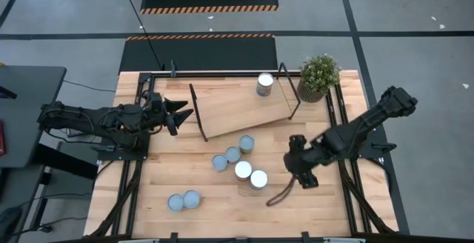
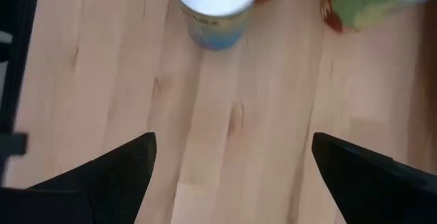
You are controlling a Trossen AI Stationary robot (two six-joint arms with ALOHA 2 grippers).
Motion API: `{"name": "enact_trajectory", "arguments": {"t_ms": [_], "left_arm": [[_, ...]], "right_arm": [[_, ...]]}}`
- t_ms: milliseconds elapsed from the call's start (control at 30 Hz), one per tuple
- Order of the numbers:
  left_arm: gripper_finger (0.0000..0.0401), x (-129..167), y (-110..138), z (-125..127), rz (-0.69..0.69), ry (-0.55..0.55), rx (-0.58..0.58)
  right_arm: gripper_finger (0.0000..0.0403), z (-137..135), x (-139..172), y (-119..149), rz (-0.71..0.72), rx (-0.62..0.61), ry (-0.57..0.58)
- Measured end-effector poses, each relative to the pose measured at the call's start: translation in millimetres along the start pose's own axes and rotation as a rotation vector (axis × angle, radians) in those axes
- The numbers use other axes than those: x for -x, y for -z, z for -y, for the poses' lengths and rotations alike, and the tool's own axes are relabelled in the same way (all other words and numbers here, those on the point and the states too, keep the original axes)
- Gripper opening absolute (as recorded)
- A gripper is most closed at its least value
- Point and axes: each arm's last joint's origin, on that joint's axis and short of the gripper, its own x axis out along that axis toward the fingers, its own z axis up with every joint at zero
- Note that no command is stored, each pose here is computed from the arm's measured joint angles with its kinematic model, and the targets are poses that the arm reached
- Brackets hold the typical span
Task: Pick and place cans onto a shelf
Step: Put the blue can on the shelf
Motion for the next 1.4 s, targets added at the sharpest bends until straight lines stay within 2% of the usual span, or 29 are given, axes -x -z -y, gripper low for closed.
{"name": "enact_trajectory", "arguments": {"t_ms": [100, 233, 367, 533, 733, 967, 1100, 1167, 1300, 1400], "left_arm": [[0.0274, -2.0, 2.8, -0.2, -0.017, -0.011, 0.061], [0.0274, -5.7, 7.3, 0.6, -0.049, -0.015, 0.198], [0.0274, -10.3, 13.4, 2.4, -0.113, 0.004, 0.234], [0.0274, -17.1, 29.5, 6.8, -0.353, 0.103, 0.255], [0.0274, -12.3, 52.8, 23.3, -0.672, 0.249, 0.340], [0.0271, 9.1, 73.7, 51.5, -0.825, 0.343, 0.465], [0.0248, 22.9, 88.5, 67.5, -0.876, 0.367, 0.527], [0.0233, 28.3, 97.0, 75.2, -0.931, 0.340, 0.526], [0.0202, 39.5, 101.7, 98.5, -1.031, 0.276, 0.439], [0.0181, 46.9, 98.4, 115.5, -1.097, 0.181, 0.262]], "right_arm": [[0.0400, -7.9, -13.2, 7.2, 0.024, 0.026, 0.049], [0.0400, -10.2, -21.4, 6.2, 0.030, -0.047, 0.041], [0.0400, -12.9, -22.6, 2.2, 0.084, -0.087, 0.057], [0.0400, -12.2, -24.6, -0.5, 0.130, -0.091, 0.135], [0.0400, -11.2, -25.1, -7.8, 0.170, -0.108, 0.075], [0.0394, -5.9, -26.1, -7.1, 0.146, -0.116, 0.091], [0.0389, -3.2, -26.4, -10.2, 0.164, -0.115, 0.088], [0.0387, -1.6, -26.6, -11.3, 0.168, -0.106, 0.091], [0.0385, 3.1, -27.2, -12.8, 0.167, -0.107, 0.100], [0.0385, 5.1, -27.4, -13.7, 0.168, -0.106, 0.103]]}}
